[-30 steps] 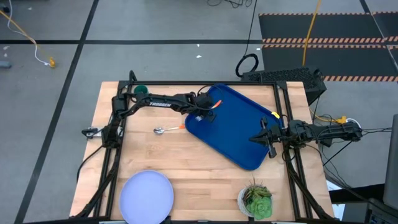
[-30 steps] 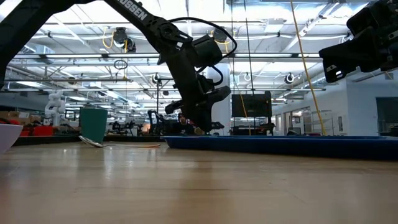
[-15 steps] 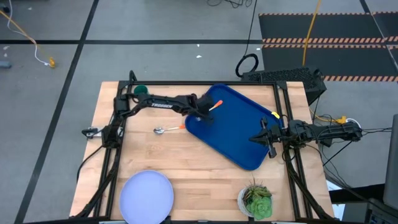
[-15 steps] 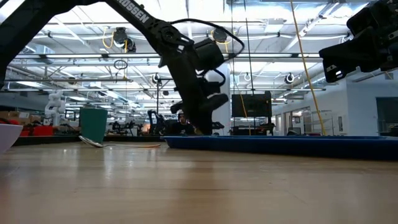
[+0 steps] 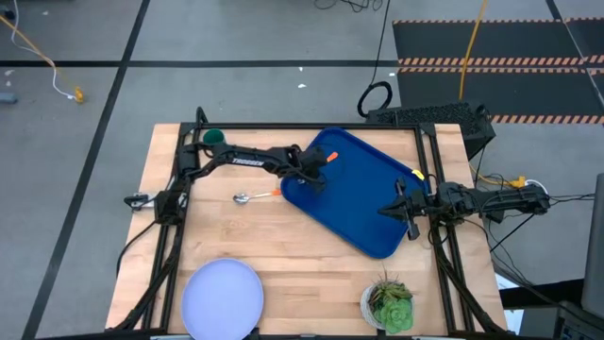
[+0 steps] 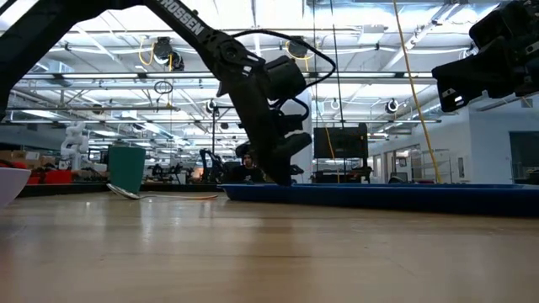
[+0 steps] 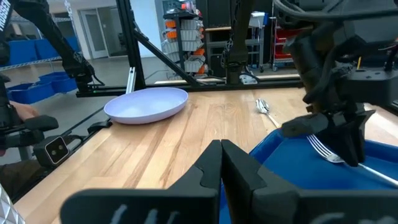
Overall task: Pick and place plate/cup/fork/spoon on tray
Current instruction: Put the orange fork on the left side of the blue serving tray
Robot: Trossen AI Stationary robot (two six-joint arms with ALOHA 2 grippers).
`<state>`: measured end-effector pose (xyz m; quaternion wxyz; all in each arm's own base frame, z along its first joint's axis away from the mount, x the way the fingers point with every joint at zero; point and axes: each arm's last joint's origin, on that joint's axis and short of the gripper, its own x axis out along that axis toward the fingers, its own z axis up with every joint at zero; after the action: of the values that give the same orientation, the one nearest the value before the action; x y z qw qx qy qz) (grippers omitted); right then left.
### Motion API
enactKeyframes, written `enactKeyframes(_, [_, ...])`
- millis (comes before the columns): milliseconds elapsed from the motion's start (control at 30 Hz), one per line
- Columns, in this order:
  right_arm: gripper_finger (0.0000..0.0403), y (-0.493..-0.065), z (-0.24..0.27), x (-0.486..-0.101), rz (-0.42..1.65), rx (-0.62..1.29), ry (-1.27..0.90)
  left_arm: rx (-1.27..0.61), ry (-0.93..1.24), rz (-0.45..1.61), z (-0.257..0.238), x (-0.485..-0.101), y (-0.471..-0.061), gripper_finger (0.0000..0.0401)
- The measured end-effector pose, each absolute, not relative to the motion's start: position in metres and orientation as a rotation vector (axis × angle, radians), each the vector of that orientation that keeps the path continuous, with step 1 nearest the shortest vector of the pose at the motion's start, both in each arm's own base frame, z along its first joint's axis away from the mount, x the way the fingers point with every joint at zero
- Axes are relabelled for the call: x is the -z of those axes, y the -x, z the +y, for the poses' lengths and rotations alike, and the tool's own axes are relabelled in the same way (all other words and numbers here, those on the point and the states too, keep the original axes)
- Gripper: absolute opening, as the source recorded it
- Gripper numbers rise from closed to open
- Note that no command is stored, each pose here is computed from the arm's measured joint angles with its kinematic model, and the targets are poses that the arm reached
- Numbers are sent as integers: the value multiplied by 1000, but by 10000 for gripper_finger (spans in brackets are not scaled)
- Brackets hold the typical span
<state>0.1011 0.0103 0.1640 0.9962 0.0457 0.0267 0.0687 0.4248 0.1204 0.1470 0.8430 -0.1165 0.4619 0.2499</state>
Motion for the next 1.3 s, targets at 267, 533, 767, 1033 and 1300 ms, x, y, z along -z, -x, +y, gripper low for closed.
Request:
enactKeyframes(267, [0,-101,10,-164,53,-137,-92,-517,219,984,126,-131,-428,72])
enactKeyframes(533, [0,-101,10,-164,56,-137,-91,-572,235,940,126,-127,-433,72])
enactKeyframes(767, [0,-101,10,-164,58,-135,-91,-551,204,935,126,-136,-433,72])
enactKeyframes(1033, [0,-101,10,-164,58,-136,-91,-459,44,943,122,-156,-435,72])
enactKeyframes(1300, [0,-101,10,-164,58,-137,-91,-480,32,1025,139,-153,-424,72])
